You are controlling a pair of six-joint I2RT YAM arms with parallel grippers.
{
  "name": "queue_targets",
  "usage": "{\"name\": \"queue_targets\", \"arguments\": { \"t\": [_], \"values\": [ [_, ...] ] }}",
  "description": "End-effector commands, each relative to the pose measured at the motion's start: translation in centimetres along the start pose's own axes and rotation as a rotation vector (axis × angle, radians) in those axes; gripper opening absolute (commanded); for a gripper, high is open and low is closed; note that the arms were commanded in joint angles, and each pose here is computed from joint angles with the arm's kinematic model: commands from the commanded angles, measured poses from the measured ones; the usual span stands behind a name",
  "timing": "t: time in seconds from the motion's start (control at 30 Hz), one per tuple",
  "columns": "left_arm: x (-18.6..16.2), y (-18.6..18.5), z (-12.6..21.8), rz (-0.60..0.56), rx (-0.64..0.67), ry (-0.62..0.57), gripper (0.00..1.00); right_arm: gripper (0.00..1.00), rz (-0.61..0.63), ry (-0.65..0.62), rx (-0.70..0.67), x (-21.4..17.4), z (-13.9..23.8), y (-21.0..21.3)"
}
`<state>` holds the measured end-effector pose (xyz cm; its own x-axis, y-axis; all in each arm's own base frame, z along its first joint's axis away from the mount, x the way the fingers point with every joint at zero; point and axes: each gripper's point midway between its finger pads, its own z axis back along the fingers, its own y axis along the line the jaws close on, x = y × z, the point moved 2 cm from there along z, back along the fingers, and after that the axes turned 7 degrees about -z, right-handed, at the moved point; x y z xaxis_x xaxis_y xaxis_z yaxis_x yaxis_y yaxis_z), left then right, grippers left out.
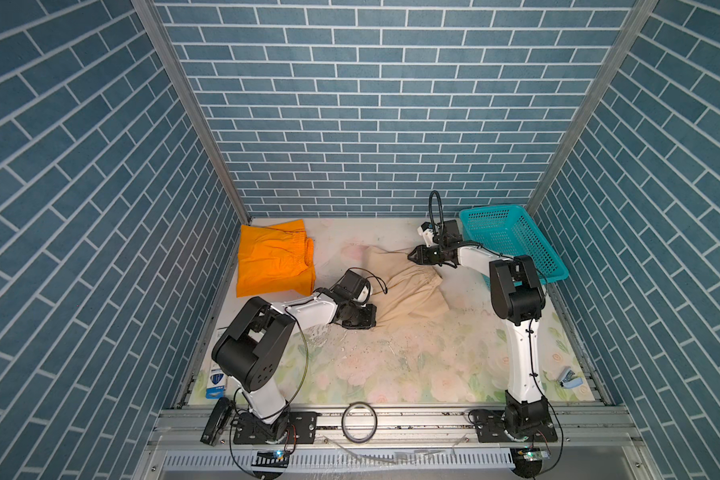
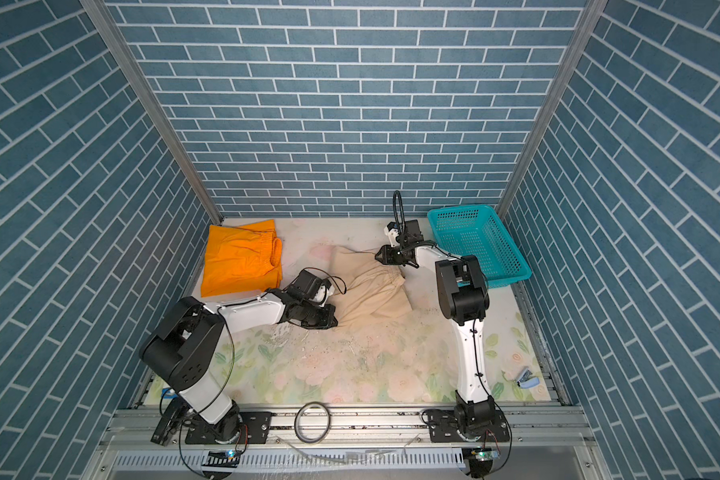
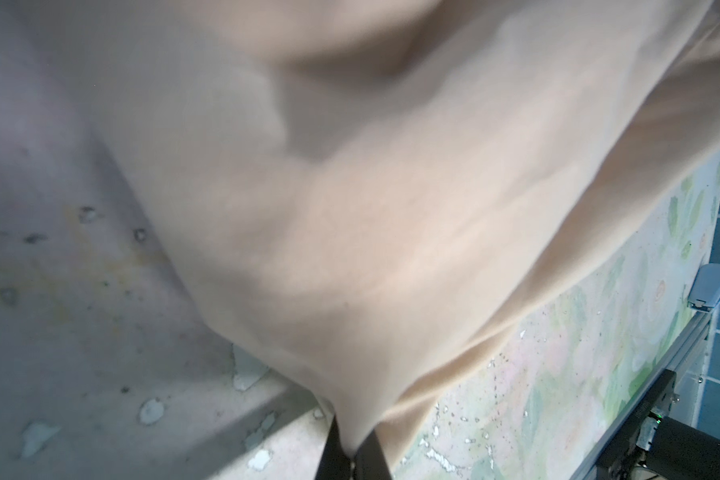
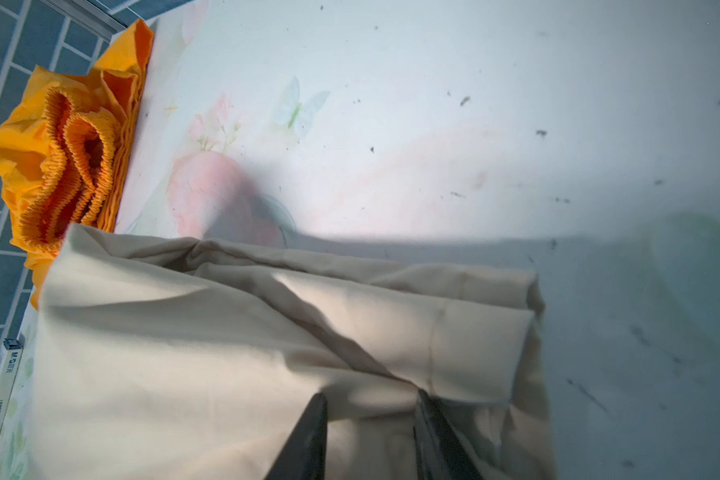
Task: Fold and stack the shorts
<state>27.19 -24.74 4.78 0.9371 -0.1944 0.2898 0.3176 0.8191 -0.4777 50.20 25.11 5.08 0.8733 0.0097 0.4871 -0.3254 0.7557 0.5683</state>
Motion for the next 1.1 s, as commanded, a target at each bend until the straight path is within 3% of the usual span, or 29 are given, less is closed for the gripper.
{"name": "queue_targets", "arguments": {
  "t": [0.0,0.1,0.17,0.23,0.33,0.5,0.73,0.83,1.07],
  "values": [
    [-0.9,0.5,0.2,0.002,0.038,0.029,0.24,0.40,-0.030,0.032,-0.015,-1.7,0.6,-0.2],
    [0.9,-0.5,1.9,-0.034,0.049,-0.020,0.56,0.43,0.040,-0.044,0.022,-0.1,3.7,2.5],
    [2.1,-1.2,3.1,-0.057,0.062,-0.043,0.69,0.44,0.068,-0.083,0.007,0.5,5.9,3.6],
    [3.0,-1.4,4.4,-0.069,0.098,-0.059,0.89,0.47,0.080,-0.094,-0.040,0.3,8.0,4.1],
    [4.4,-0.7,6.5,-0.053,0.157,-0.085,0.99,0.50,0.062,-0.070,-0.122,-1.4,10.2,3.7],
    [7.4,2.4,11.2,0.001,0.225,-0.197,1.00,0.54,0.033,-0.007,-0.219,-6.4,11.9,1.9],
    [10.3,9.4,19.5,0.100,0.420,-0.353,1.00,0.55,0.009,0.102,-0.330,-13.3,11.5,-0.1],
    [11.1,12.3,22.1,0.125,0.529,-0.389,1.00,0.55,-0.015,0.104,-0.344,-14.4,11.8,-0.5],
    [12.8,19.8,23.2,0.194,0.699,-0.339,1.00,0.55,-0.003,0.020,-0.288,-13.1,14.0,1.7]
  ]
}}
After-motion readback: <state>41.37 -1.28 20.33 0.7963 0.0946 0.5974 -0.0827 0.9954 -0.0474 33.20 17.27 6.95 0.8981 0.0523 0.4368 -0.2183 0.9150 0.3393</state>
